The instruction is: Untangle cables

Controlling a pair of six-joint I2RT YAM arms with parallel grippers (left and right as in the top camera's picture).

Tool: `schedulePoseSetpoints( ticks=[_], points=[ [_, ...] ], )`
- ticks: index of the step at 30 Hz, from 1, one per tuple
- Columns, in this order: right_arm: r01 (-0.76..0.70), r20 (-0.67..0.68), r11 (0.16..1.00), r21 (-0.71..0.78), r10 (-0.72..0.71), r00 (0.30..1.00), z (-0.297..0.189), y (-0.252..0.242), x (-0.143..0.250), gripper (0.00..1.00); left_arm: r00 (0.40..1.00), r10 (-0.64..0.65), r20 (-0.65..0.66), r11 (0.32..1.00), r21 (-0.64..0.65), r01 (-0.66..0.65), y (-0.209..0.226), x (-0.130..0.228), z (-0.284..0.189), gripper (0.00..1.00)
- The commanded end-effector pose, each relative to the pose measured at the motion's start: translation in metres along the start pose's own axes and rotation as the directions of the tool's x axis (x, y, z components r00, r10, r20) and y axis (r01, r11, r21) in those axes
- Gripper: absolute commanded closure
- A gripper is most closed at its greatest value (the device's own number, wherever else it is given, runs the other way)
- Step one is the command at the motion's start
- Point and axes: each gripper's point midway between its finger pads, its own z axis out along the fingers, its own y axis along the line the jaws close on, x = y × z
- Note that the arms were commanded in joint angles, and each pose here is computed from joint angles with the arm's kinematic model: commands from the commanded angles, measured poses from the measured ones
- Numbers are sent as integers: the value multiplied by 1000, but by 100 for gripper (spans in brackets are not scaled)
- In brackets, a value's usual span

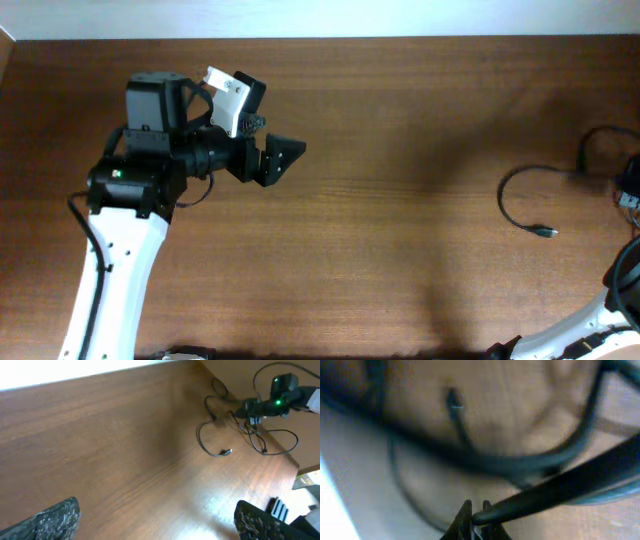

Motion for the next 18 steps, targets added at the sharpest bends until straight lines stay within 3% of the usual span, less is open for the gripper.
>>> schedulePoseSetpoints(
  ticks=[1, 3, 5, 6, 7, 8, 9, 10, 14, 16, 17, 18],
  points=[
    [72, -89, 933, -354, -110, 990, -39, 82, 9, 96, 998, -56, -37, 998, 4, 56, 7, 7, 9, 1],
    [152, -9, 776, -612, -199, 980, -94, 150, -9, 96, 998, -55, -37, 998, 4, 56, 7, 7, 9, 1],
    [219, 90, 653, -725, -225, 970, -143, 185, -28, 96, 998, -55, -37, 998, 4, 56, 7, 7, 9, 1],
    [275, 168, 556, -784, -236, 957, -178, 205, -41, 96, 998, -56, -38, 998, 4, 56, 7, 7, 9, 1],
    [373, 299, 390, -842, -238, 924, -221, 224, -56, 96, 998, -56, -38, 998, 4, 57, 7, 8, 9, 1],
    [422, 361, 308, -852, -237, 902, -241, 228, -62, 95, 998, -57, -39, 998, 4, 58, 7, 8, 9, 1],
    [453, 397, 258, -853, -239, 886, -254, 228, -66, 69, 998, -57, -39, 998, 4, 58, 7, 8, 9, 1],
    [472, 417, 219, -854, -256, 872, -263, 226, -69, 1, 998, -57, -39, 998, 4, 58, 7, 8, 9, 1],
    [464, 384, 156, -872, -372, 845, -264, 225, -39, 1, 998, -36, -56, 999, 35, 38, -6, 10, 16, 1],
    [166, 53, 491, -855, -235, 970, -208, 200, -57, 1, 998, -26, -64, 998, 50, 29, -13, 11, 19, 1],
    [-88, -182, 746, -660, -45, 982, -153, 152, -55, 1, 998, -26, -64, 998, 50, 29, -13, 11, 19, 1],
    [-212, -221, 881, -423, 127, 967, -117, 99, -52, 1, 998, -26, -64, 998, 51, 29, -13, 11, 19, 1]
  ],
)
